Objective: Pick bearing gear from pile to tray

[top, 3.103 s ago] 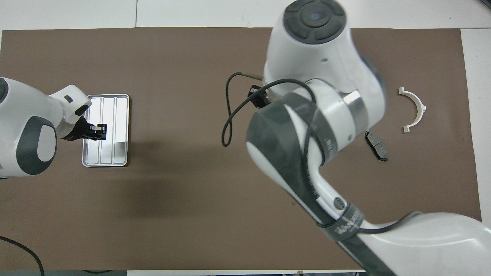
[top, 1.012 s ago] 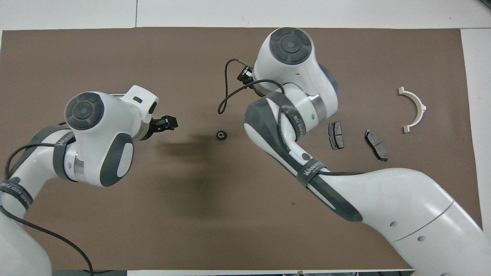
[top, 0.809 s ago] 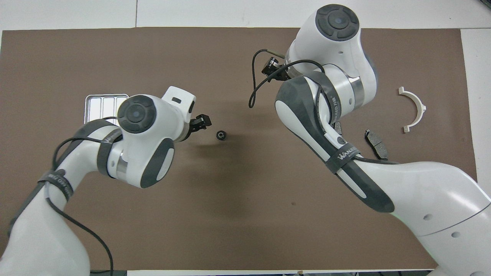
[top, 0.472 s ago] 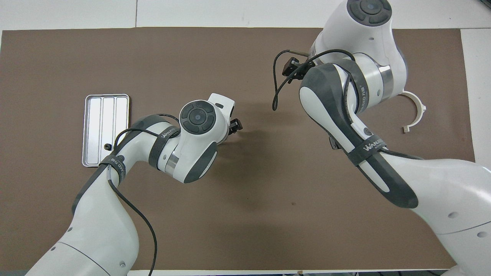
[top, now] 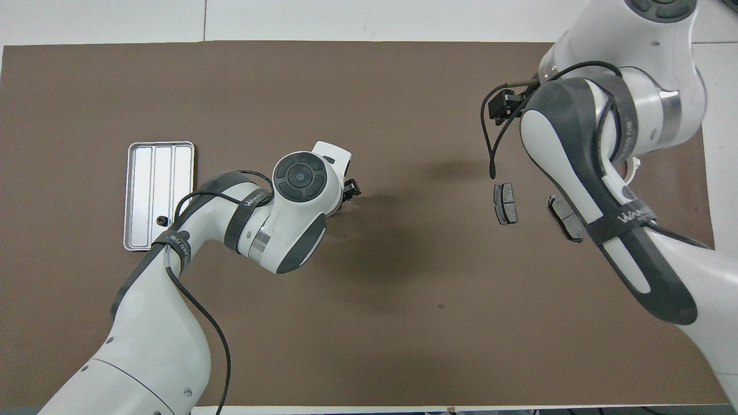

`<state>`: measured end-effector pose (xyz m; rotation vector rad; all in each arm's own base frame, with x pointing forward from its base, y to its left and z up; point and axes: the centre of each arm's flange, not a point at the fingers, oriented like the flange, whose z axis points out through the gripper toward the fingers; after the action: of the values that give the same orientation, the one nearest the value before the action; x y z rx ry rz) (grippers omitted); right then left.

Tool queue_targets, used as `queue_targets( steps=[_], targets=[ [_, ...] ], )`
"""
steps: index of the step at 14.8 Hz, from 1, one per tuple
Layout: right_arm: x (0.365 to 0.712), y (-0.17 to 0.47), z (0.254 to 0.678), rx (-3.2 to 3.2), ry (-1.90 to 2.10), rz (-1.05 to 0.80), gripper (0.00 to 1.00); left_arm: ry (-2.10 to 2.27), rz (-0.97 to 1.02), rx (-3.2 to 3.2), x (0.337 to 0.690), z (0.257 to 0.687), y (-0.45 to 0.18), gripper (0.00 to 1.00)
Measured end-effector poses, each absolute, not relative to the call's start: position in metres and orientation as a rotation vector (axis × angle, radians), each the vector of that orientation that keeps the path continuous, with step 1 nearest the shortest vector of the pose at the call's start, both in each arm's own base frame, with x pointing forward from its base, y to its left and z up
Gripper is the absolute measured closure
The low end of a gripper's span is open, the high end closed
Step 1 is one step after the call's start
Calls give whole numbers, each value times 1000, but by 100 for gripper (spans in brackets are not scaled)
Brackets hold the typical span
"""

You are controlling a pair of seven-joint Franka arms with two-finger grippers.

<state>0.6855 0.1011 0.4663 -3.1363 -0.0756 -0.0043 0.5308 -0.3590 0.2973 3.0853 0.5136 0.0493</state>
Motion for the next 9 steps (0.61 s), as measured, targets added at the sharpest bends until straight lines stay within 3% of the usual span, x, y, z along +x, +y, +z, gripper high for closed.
queue_targets(
  steps=[1,6,9],
  targets=[
    [680,82,476,-3137,-111,-17,0,523,51,3085,532,297,-357,8],
    [627,35,546,-3168,-178,-90,0,568,69,3087,532,297,-357,17],
    [583,21,591,-3182,-160,-40,0,604,69,3094,530,290,-359,20]
  ],
)
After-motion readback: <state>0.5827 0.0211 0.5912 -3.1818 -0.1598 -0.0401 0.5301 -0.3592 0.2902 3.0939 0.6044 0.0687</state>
